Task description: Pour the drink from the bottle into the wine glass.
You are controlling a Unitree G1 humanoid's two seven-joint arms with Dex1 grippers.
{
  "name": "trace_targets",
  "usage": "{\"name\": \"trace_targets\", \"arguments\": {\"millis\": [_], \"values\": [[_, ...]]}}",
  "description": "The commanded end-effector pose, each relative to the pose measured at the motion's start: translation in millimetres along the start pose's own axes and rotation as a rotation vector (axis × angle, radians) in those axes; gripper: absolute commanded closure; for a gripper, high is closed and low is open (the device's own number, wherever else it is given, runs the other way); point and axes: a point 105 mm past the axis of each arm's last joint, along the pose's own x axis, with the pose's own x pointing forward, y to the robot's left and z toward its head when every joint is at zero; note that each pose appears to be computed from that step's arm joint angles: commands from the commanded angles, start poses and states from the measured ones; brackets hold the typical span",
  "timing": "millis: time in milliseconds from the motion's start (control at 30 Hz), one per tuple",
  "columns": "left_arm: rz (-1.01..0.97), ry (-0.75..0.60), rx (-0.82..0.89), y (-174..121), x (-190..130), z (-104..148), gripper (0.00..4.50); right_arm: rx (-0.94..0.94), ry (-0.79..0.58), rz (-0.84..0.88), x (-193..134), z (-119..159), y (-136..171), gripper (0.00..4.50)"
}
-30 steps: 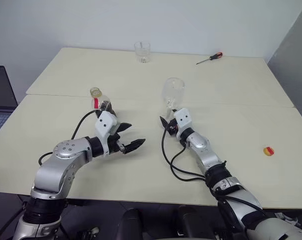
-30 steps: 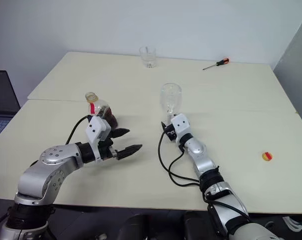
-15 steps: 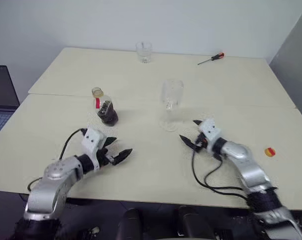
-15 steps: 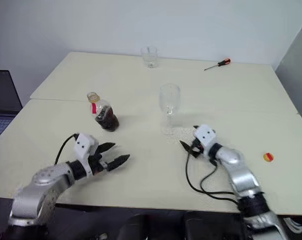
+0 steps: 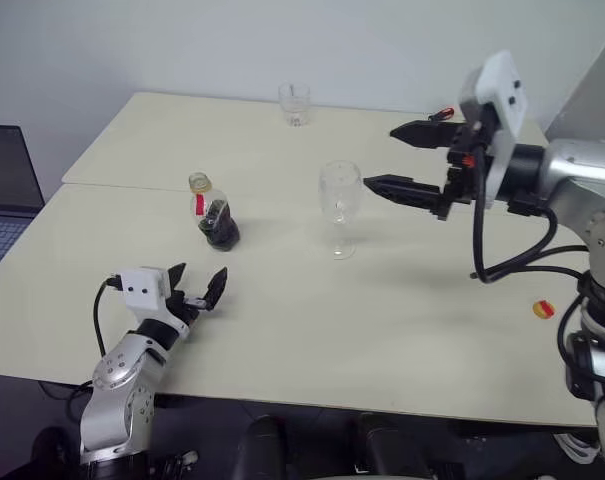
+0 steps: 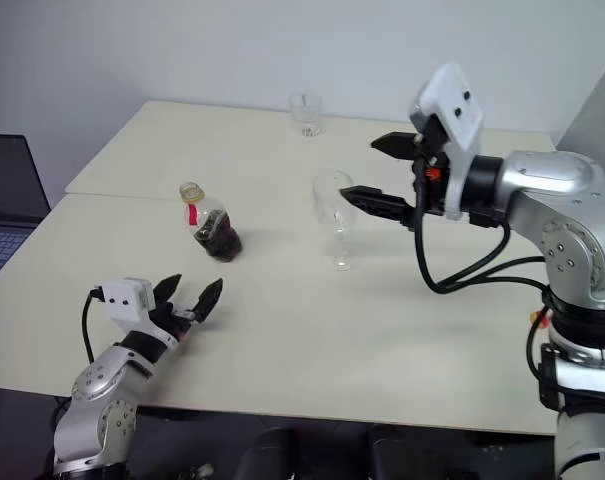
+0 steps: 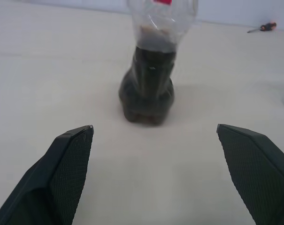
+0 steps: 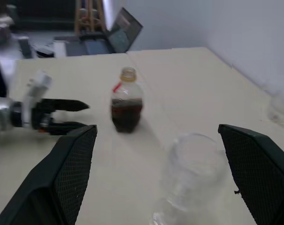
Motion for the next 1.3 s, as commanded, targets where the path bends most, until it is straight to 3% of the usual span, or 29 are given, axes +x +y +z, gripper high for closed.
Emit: {"name": "trace_targets", "arguments": {"millis": [33,333,667,1133,1300], "values": [[0.037,-0.070,0.048,8,8,18,0.00,-0.007,-0.037,0.046,4,17,9,0.08],[-0.006,-0.055,0.111,12,35,39,0.00,-0.018,0.006,0.046,14,11,9,0.08],[-0.113,0.027,0.158,8,63,37,0.00,-0.034,0.007,0.058,17,10,13,0.08],[-0.162,0.021,0.209,-1,107,37,0.00,-0.066,0.048,0.039,13,3,18,0.08],[-0.177,-0.001,0.213,-5,112,38,1.27,-0.074,0.059,0.014,11,1,17,0.00]]}}
